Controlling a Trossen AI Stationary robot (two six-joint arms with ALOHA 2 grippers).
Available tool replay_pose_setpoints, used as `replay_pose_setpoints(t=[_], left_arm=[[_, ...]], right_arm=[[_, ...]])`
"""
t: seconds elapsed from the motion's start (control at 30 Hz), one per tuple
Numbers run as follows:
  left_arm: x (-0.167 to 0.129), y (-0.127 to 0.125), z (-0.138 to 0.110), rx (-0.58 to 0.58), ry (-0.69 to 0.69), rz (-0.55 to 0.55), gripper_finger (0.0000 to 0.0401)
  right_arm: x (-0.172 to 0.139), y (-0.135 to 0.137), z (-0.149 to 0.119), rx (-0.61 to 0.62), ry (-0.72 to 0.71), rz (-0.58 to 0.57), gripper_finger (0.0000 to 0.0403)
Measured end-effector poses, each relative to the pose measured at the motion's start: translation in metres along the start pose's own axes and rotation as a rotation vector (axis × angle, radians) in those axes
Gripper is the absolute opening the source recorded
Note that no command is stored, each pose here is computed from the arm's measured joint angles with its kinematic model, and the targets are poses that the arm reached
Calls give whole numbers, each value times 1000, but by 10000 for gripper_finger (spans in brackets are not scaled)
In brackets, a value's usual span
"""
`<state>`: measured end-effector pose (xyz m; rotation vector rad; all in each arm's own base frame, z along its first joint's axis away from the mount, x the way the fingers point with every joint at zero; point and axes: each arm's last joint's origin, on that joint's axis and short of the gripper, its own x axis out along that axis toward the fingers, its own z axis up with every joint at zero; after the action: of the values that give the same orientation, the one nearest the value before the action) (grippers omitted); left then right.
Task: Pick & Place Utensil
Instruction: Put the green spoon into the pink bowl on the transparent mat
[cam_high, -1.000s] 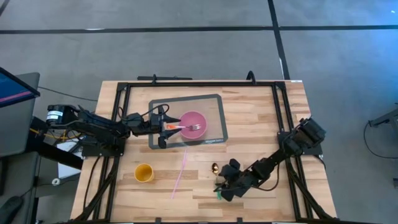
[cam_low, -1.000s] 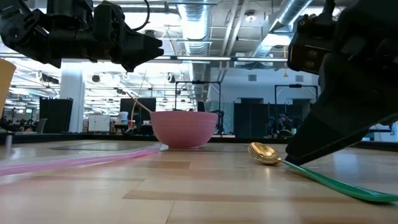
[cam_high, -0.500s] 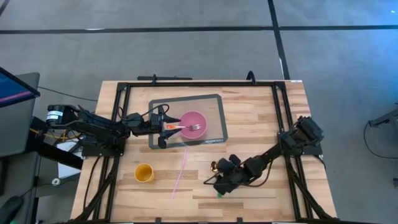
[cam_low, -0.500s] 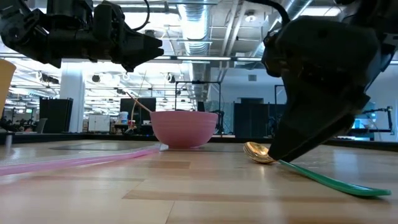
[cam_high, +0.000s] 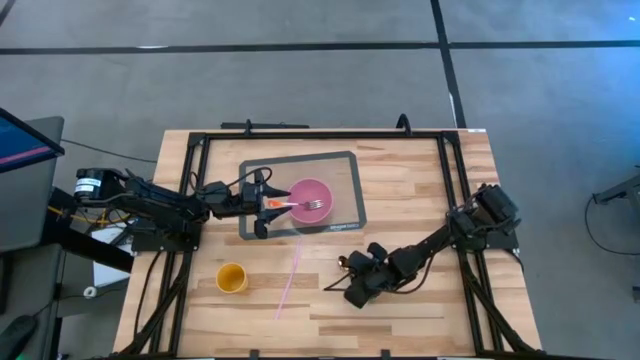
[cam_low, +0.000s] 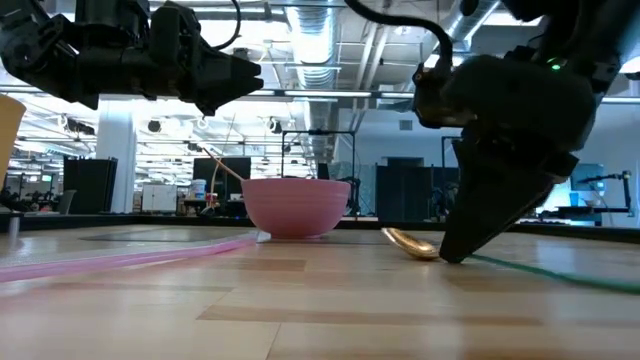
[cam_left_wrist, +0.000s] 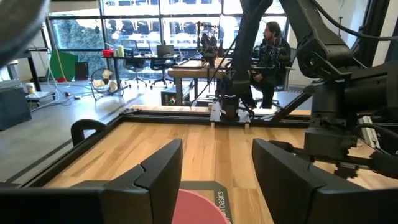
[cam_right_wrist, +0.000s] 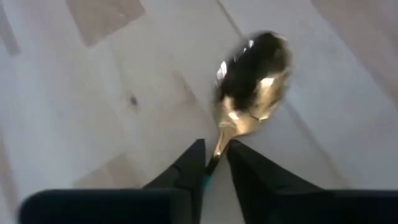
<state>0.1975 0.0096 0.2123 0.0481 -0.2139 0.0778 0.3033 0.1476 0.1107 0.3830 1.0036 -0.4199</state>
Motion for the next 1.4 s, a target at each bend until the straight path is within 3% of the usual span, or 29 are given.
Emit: replay_pose_setpoints(t=[0.17, 0.4, 0.57, 0.73, 1.13, 1.4], left_arm=[[0, 0, 0, 0, -1, 0, 195], [0, 0, 0, 0, -1, 0, 195], [0, 0, 0, 0, -1, 0, 195], [0, 0, 0, 0, -1, 0, 195], [0, 0, -1, 0, 8, 0, 195], [0, 0, -5, 2, 54, -2, 195]], right_arm=[[0, -8, 9, -75, 24, -6, 10], [4, -15, 17, -97, 37, -12, 25], [2, -15, 22, -98, 39, 4, 6], [-7, -12, 33, -166, 55, -30, 13], [-36, -23, 108, -299, 110, -121, 7], [-55, -40, 174, -307, 22, -49, 3]])
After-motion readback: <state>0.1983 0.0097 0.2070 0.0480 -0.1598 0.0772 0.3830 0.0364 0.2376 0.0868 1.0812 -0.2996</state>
